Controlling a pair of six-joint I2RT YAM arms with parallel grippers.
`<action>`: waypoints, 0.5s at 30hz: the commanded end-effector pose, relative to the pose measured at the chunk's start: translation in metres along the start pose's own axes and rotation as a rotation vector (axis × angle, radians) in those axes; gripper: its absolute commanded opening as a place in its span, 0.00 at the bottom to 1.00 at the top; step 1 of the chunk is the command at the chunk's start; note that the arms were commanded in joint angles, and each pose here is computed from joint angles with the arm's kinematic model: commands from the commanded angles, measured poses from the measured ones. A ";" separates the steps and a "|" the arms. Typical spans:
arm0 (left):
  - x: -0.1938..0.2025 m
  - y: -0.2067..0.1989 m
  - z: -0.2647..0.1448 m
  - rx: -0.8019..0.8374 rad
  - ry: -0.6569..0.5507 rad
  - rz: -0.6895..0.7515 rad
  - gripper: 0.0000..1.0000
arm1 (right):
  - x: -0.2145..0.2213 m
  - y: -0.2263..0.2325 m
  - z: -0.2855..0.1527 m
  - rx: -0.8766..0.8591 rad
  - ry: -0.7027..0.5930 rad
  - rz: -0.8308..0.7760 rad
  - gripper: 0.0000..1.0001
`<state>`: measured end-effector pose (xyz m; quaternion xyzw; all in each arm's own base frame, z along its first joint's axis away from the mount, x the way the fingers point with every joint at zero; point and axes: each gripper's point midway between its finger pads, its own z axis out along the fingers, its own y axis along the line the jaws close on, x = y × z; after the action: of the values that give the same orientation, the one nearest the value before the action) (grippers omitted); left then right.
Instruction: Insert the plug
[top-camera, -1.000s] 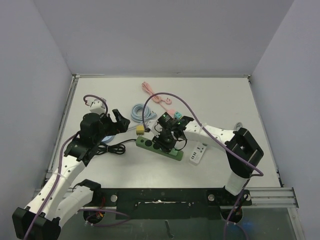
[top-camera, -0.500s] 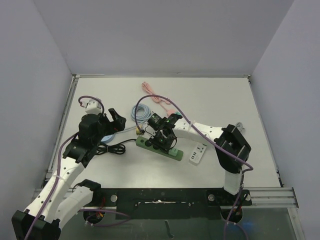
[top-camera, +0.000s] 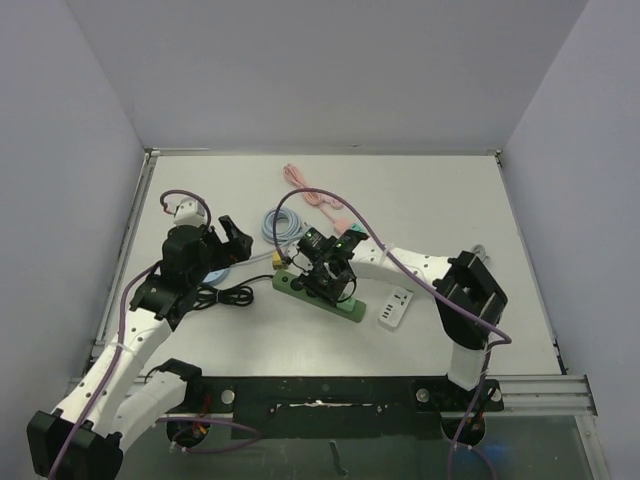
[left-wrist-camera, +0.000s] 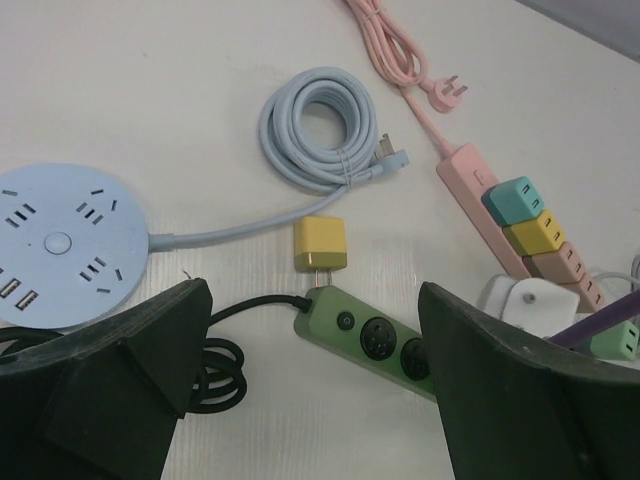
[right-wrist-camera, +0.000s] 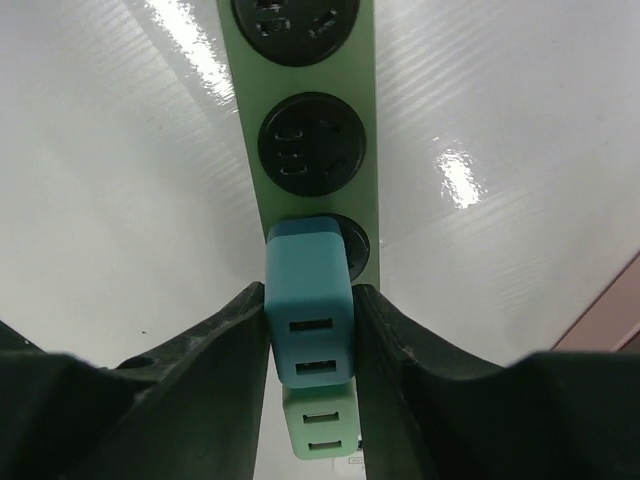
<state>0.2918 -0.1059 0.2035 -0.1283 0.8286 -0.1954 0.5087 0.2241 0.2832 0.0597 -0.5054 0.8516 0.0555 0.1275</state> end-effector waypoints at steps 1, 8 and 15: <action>0.001 -0.009 0.011 0.032 0.022 -0.034 0.85 | -0.045 -0.021 -0.040 0.060 -0.241 0.128 0.41; 0.038 -0.003 0.050 -0.022 0.166 -0.053 0.85 | -0.070 -0.026 -0.096 0.094 -0.527 0.278 0.63; 0.068 -0.022 0.092 -0.073 0.233 0.052 0.85 | -0.064 -0.019 -0.111 0.057 -0.727 0.411 0.66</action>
<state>0.3072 -0.1391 0.0949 -0.1247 0.9111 -0.1577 0.3598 0.2455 0.2940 0.1695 -0.3320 0.8476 0.1859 0.3697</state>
